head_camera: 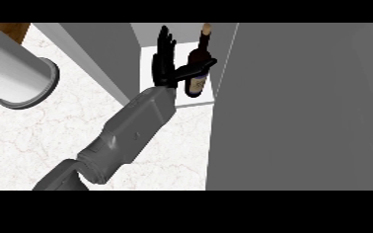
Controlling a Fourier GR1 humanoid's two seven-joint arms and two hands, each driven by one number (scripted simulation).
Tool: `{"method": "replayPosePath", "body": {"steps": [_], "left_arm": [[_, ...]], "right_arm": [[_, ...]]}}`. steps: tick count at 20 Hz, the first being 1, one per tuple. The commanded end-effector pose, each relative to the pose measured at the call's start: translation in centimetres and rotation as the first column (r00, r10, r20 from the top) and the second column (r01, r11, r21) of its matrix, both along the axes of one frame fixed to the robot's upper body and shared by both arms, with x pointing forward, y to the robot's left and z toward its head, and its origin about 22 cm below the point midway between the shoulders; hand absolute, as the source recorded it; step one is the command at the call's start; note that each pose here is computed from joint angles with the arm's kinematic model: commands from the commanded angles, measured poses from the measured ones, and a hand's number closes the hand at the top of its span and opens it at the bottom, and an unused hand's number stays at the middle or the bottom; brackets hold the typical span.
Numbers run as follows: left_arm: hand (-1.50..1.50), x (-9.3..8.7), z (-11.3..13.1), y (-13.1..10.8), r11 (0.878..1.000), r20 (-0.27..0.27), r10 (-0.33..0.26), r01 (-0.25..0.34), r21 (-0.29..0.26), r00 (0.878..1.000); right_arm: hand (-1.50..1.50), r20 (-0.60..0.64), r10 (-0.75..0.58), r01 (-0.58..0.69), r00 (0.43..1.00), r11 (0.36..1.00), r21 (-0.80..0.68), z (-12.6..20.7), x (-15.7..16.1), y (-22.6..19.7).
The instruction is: Pick up the wine, place it into the cabinet and close the cabinet
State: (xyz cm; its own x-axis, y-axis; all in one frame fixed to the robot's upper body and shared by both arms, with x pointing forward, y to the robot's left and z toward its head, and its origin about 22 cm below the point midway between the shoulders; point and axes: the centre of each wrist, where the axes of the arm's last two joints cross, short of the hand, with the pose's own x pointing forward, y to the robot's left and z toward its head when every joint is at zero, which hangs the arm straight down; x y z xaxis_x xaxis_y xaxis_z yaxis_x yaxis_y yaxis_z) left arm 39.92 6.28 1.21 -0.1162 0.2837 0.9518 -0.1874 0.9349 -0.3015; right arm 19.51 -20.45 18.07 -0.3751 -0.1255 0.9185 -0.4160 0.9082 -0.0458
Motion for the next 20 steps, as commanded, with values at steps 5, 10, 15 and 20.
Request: {"method": "replayPosePath", "body": {"steps": [5, 10, 15, 20], "left_arm": [[-1.50, -0.5, 0.4, -1.1, 0.999, 0.054, -0.024, 0.022, 0.041, 0.998], [-1.50, -0.9, 0.3, -1.5, 0.999, 0.107, -0.022, 0.019, 0.033, 0.994], [-1.50, -2.6, -1.7, -1.4, 0.999, 0.111, -0.044, 0.047, -0.023, 0.993], [-1.50, -2.6, 0.1, -3.0, 0.994, 0.125, -0.097, 0.102, -0.035, 0.987]], "right_arm": [[-1.50, 0.000, -0.016, 0.016, 1.000, 1.000, -0.006, -0.4, 0.8, 0.3], [-1.50, -0.010, -0.008, 0.008, 1.000, 1.000, -0.002, -0.2, 0.2, 0.8], [-1.50, -0.032, -0.012, 0.012, 0.999, 1.000, 0.002, 0.2, -1.8, 0.7], [-1.50, -0.034, -0.026, 0.025, 0.999, 1.000, -0.009, 0.3, -0.8, 0.2]]}}
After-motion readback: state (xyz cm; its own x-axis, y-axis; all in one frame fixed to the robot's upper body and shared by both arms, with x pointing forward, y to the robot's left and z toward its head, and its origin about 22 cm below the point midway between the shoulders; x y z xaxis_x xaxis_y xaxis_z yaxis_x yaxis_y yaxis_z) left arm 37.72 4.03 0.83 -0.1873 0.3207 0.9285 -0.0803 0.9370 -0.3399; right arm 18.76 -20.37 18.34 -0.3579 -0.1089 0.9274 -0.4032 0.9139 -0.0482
